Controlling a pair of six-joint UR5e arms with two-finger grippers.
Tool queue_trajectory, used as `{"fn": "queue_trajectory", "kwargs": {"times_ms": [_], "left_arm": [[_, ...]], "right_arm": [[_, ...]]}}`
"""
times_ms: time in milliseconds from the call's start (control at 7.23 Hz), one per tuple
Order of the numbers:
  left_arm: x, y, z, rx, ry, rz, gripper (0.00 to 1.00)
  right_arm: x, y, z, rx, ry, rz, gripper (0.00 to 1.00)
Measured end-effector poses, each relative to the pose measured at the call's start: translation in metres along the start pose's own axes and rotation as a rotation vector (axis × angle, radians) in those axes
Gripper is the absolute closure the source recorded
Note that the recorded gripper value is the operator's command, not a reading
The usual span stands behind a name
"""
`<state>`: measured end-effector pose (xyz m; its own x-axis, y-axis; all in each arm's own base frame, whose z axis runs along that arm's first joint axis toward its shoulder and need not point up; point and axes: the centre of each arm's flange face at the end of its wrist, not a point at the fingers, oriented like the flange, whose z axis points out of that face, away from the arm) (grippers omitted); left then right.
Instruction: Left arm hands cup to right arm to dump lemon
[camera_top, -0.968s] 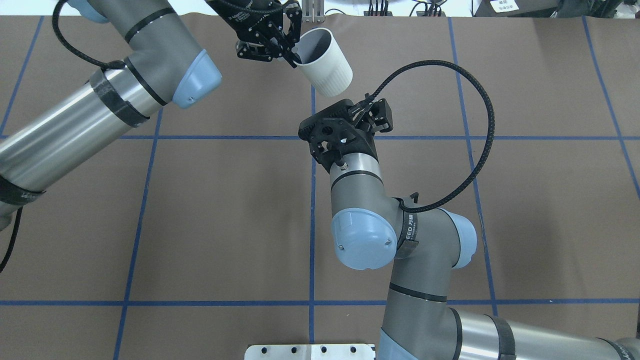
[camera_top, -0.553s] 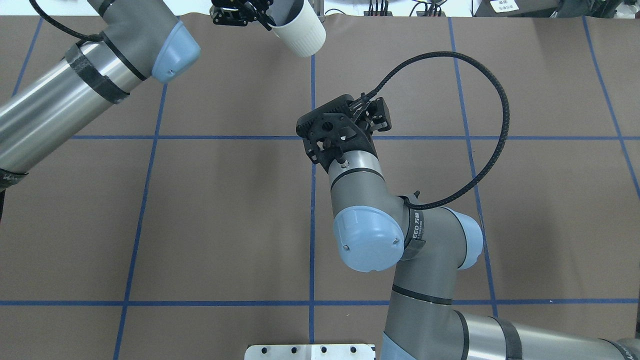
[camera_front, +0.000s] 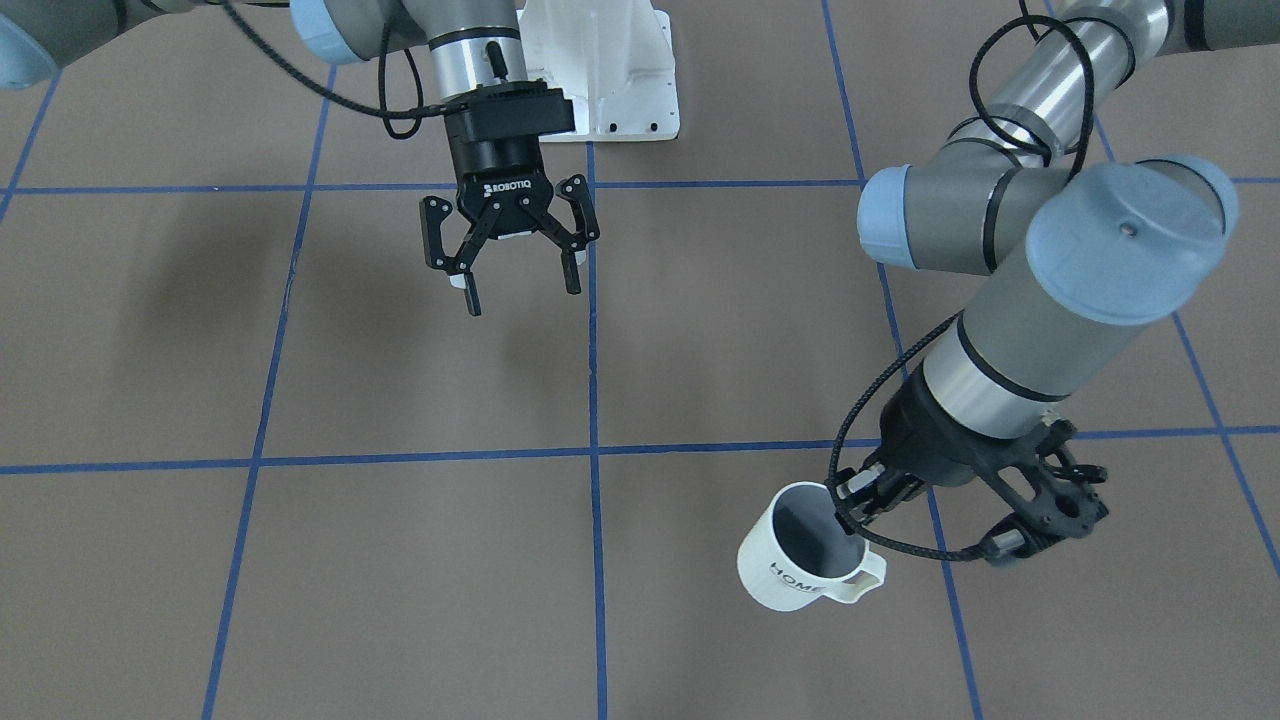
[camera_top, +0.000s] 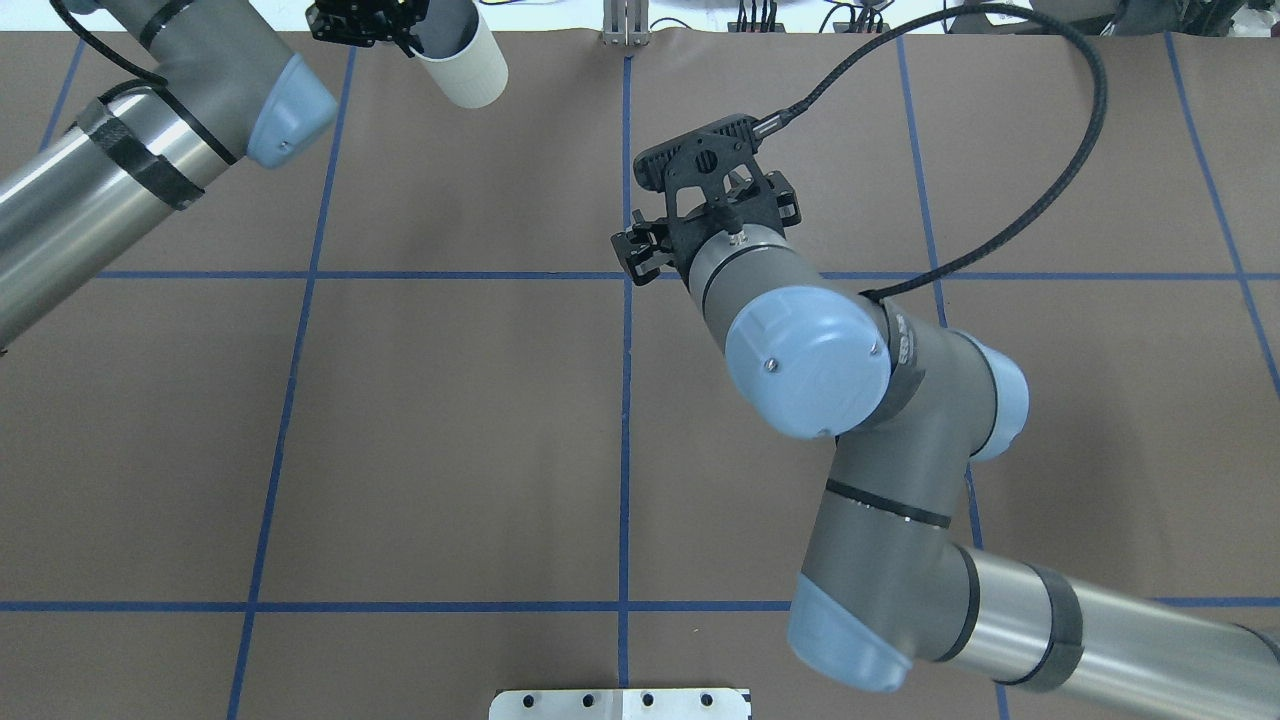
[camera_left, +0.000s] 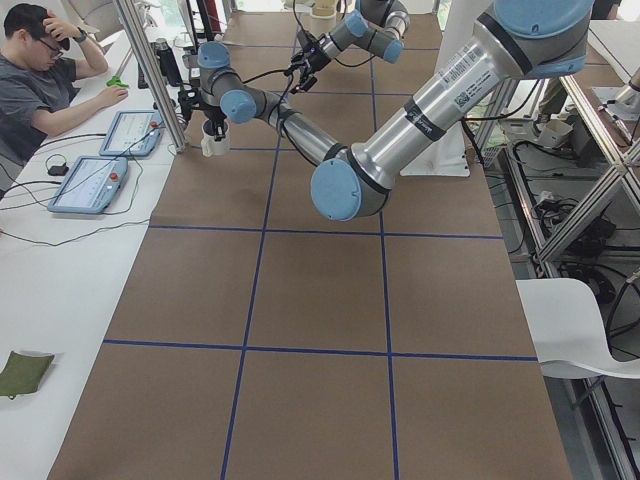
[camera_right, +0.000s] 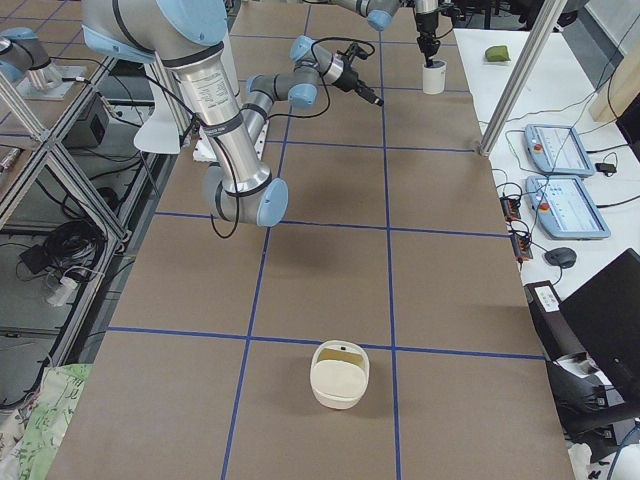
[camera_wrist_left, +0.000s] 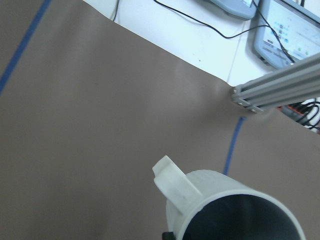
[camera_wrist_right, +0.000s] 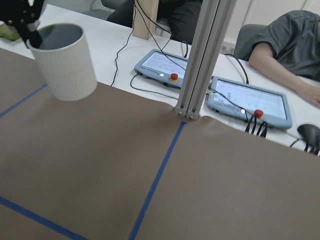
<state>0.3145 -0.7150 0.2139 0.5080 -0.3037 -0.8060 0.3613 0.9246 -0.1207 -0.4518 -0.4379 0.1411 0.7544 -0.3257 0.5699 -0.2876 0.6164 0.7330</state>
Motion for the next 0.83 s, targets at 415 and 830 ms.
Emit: {"fn": "queue_trajectory", "kwargs": {"times_ms": [415, 830], "left_arm": [[-0.089, -0.014, -0.001, -0.081, -0.191, 0.168, 1.00], [-0.239, 0.003, 0.005, -0.158, -0.264, 0.339, 1.00]], "right_arm": [[0.130, -0.023, 0.014, -0.335, -0.157, 0.136, 0.00], [0.261, 0.001, -0.002, -0.580, -0.166, 0.285, 0.00]]}}
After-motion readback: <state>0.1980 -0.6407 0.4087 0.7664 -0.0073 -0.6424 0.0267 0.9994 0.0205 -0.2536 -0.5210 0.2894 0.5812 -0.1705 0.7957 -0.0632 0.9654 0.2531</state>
